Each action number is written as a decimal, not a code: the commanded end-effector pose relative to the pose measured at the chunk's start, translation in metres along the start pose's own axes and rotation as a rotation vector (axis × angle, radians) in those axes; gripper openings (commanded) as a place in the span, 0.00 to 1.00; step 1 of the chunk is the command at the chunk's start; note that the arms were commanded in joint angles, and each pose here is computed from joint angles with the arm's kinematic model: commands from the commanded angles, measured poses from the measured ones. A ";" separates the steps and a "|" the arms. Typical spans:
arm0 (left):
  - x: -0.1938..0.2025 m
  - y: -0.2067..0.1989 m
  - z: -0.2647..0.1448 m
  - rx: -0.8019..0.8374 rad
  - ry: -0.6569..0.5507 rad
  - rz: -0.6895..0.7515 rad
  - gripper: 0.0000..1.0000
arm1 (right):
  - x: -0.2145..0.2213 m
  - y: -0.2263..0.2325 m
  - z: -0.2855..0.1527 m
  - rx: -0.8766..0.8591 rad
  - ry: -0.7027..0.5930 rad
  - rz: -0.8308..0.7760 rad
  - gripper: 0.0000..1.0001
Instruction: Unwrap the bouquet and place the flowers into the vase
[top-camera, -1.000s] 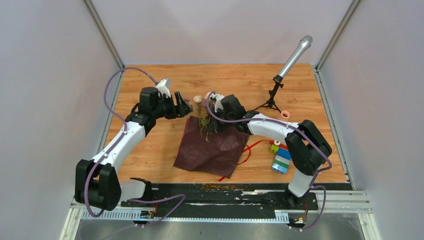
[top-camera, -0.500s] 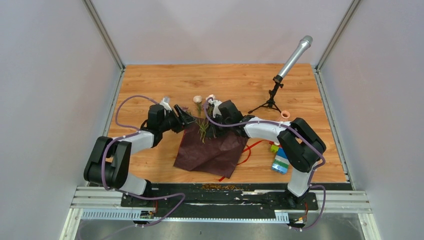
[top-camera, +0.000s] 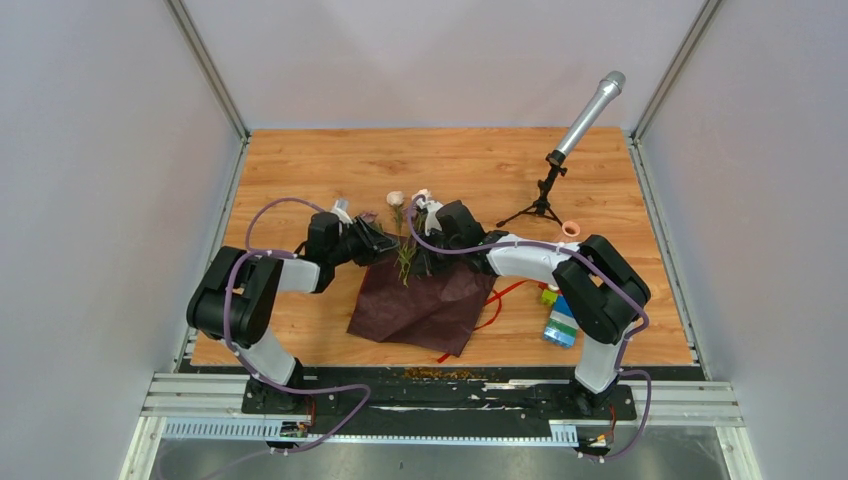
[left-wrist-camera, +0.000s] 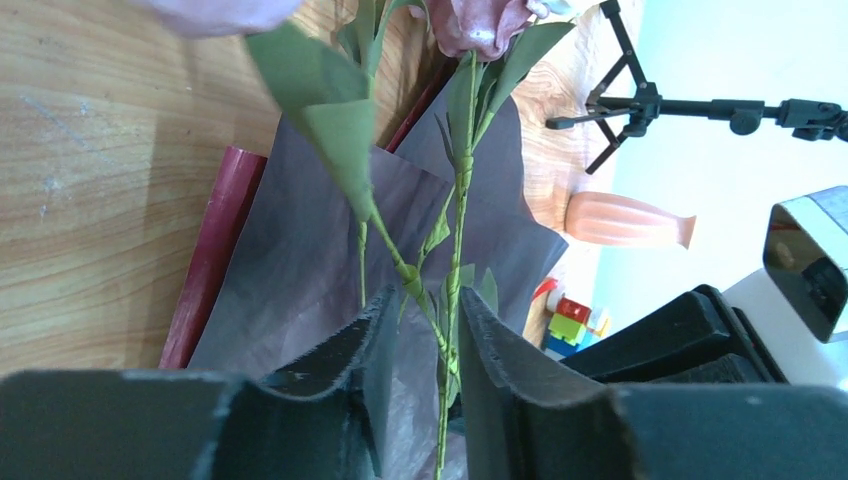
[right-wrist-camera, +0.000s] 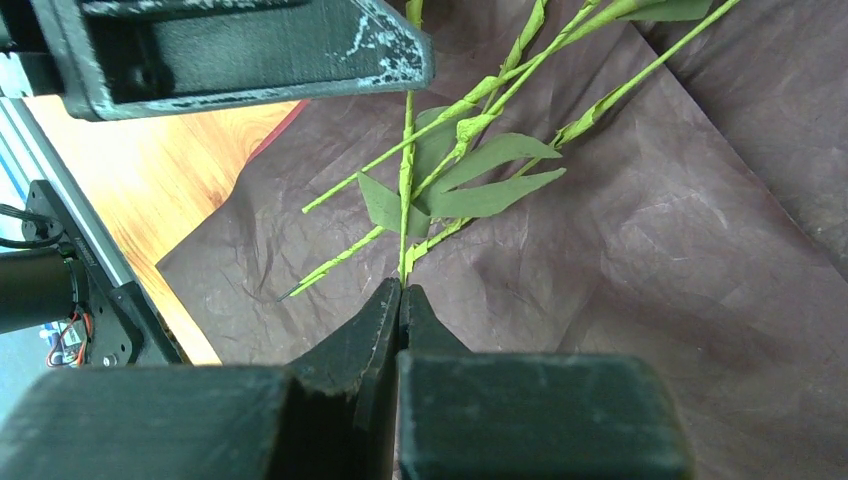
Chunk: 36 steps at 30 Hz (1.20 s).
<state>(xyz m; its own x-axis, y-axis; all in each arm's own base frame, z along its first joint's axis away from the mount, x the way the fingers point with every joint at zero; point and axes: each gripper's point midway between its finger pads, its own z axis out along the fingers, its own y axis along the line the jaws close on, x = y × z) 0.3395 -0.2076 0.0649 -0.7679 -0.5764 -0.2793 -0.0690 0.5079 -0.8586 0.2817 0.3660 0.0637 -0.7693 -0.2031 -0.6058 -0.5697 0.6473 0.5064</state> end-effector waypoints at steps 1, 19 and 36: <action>-0.010 -0.017 0.007 0.057 -0.038 0.021 0.29 | -0.004 0.006 0.002 -0.023 -0.021 -0.014 0.00; -0.001 -0.001 0.005 0.047 -0.042 0.020 0.00 | -0.033 -0.006 -0.010 0.145 -0.070 0.072 0.60; 0.004 -0.001 0.000 0.051 -0.032 0.024 0.00 | -0.066 -0.045 0.030 0.399 -0.122 0.192 0.56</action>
<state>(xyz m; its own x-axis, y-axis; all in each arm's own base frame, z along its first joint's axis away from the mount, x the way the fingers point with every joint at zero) 0.3342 -0.2081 0.0449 -0.7652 -0.5901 -0.2573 -0.0929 0.4966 -0.8630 0.3527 0.3701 0.0596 -0.8123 -0.0030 -0.5833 -0.2898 0.8700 0.3990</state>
